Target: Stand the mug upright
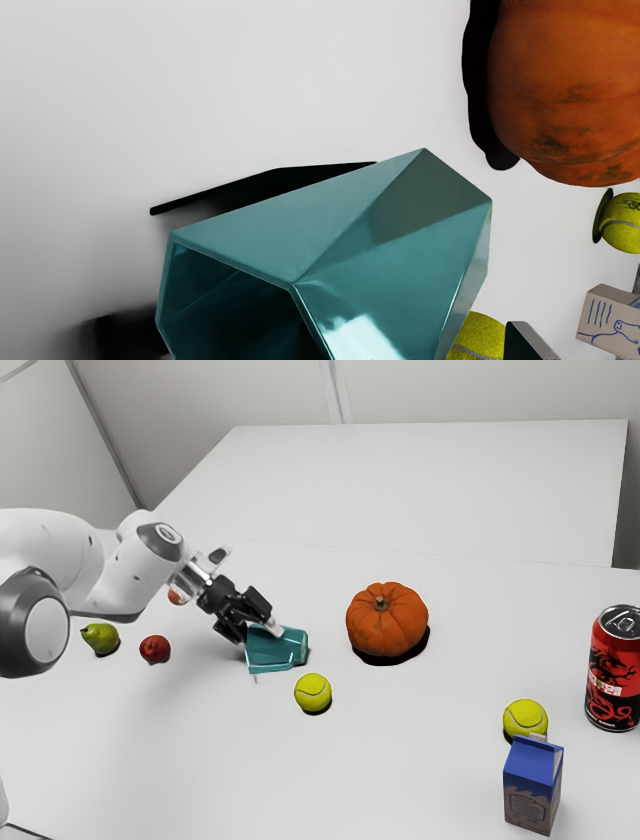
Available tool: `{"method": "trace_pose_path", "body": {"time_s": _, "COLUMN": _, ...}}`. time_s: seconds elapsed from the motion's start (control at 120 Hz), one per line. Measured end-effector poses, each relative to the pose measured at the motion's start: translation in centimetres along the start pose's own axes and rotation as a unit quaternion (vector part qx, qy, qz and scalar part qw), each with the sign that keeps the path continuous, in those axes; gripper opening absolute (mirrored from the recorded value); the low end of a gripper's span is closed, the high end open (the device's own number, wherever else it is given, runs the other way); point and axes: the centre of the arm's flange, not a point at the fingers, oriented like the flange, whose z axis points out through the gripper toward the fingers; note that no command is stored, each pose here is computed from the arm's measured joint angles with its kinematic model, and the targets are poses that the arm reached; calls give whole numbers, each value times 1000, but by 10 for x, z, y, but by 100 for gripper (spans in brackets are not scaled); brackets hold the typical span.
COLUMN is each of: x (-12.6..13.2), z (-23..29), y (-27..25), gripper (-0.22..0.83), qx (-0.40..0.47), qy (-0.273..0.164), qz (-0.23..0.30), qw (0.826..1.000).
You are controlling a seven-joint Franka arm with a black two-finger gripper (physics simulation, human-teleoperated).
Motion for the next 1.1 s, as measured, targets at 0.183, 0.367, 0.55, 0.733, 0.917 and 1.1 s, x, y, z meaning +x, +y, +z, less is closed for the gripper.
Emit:
{"method": "trace_pose_path", "body": {"time_s": 0.183, "x": -1, "z": -5, "y": 16, "gripper": 26, "qx": -7, "qy": 2, "qz": 14, "qw": 1000}}
{"method": "trace_pose_path", "body": {"time_s": 0.367, "x": 0, "z": -4, "y": 28, "gripper": 15, "qx": -10, "qy": 1, "qz": 24, "qw": 1000}}
{"method": "trace_pose_path", "body": {"time_s": 0.55, "x": 3, "z": -1, "y": 36, "gripper": -3, "qx": -11, "qy": -1, "qz": 27, "qw": 1000}}
{"method": "trace_pose_path", "body": {"time_s": 0.733, "x": 4, "z": 1, "y": 41, "gripper": -11, "qx": -11, "qy": 0, "qz": 27, "qw": 1000}}
{"method": "trace_pose_path", "body": {"time_s": 0.917, "x": 6, "z": -6, "y": 47, "gripper": -12, "qx": -9, "qy": 6, "qz": 29, "qw": 1000}}
{"method": "trace_pose_path", "body": {"time_s": 1.1, "x": 2, "z": -26, "y": 82, "gripper": -12, "qx": 32, "qy": 16, "qz": 66, "qw": 997}}
